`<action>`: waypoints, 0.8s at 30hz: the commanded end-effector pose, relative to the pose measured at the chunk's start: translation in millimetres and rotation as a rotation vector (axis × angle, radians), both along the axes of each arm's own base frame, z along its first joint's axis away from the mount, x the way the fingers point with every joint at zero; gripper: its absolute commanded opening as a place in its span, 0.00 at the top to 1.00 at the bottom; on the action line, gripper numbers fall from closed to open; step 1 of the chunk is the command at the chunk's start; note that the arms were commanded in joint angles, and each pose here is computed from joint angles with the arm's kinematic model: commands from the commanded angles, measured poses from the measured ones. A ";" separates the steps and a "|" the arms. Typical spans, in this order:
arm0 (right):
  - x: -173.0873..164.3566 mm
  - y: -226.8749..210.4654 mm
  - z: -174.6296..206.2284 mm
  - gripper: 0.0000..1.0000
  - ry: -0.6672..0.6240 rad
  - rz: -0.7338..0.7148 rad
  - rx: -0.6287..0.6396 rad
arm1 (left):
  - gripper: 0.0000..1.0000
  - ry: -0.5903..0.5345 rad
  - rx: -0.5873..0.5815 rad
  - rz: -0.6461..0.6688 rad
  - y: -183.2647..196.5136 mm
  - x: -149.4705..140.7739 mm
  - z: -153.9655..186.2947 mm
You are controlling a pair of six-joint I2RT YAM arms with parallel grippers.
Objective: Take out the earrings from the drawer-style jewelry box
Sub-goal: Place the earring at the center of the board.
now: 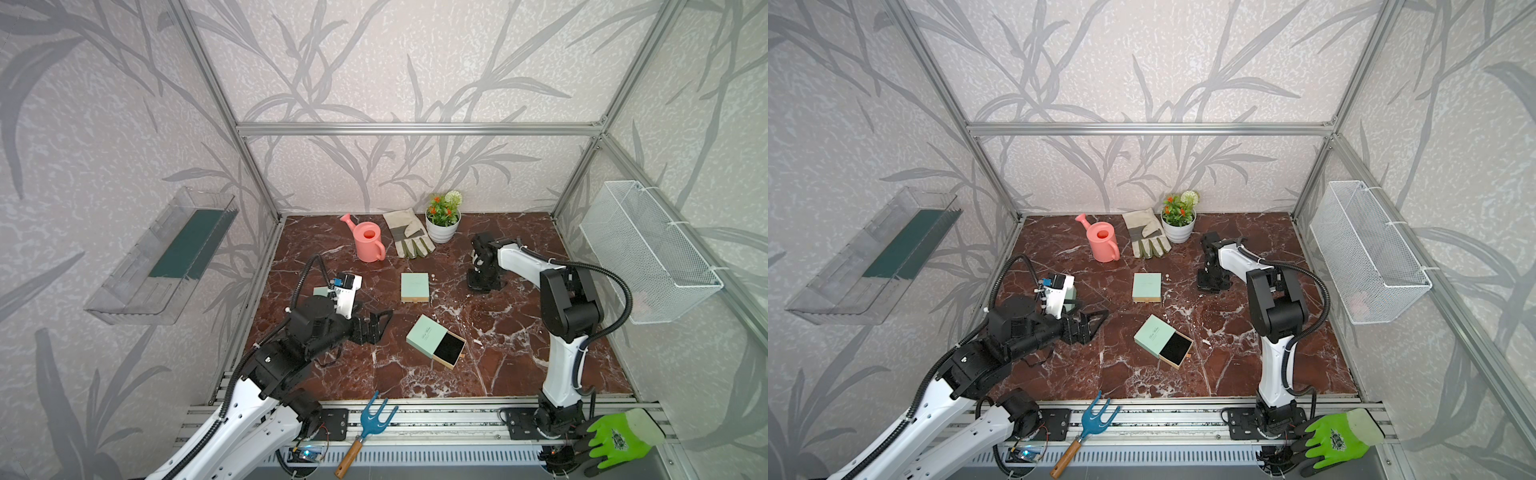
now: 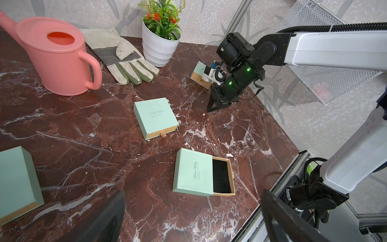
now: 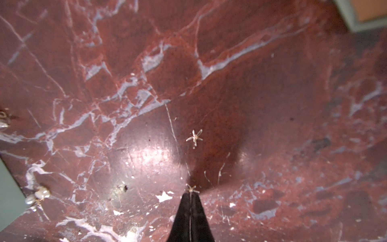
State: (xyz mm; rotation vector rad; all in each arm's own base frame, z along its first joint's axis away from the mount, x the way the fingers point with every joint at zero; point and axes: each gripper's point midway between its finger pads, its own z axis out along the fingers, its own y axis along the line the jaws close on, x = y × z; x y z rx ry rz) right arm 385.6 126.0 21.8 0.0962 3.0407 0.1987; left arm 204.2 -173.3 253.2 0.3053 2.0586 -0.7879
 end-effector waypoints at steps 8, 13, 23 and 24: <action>-0.7 -1.4 -0.5 0.86 0.026 0.003 0.005 | 0.01 -0.030 0.002 -0.011 -0.3 0.7 5.8; -0.7 -1.1 1.7 0.86 0.022 0.002 0.008 | 0.01 -0.028 0.004 -0.011 -0.4 0.7 5.1; -4.3 3.5 43.6 0.81 -0.060 -0.008 0.065 | 0.01 -0.024 0.008 -0.008 -0.3 1.8 3.9; -6.3 3.8 49.8 0.80 -0.071 -0.009 0.073 | 0.01 -0.021 0.010 -0.007 -0.5 2.5 2.8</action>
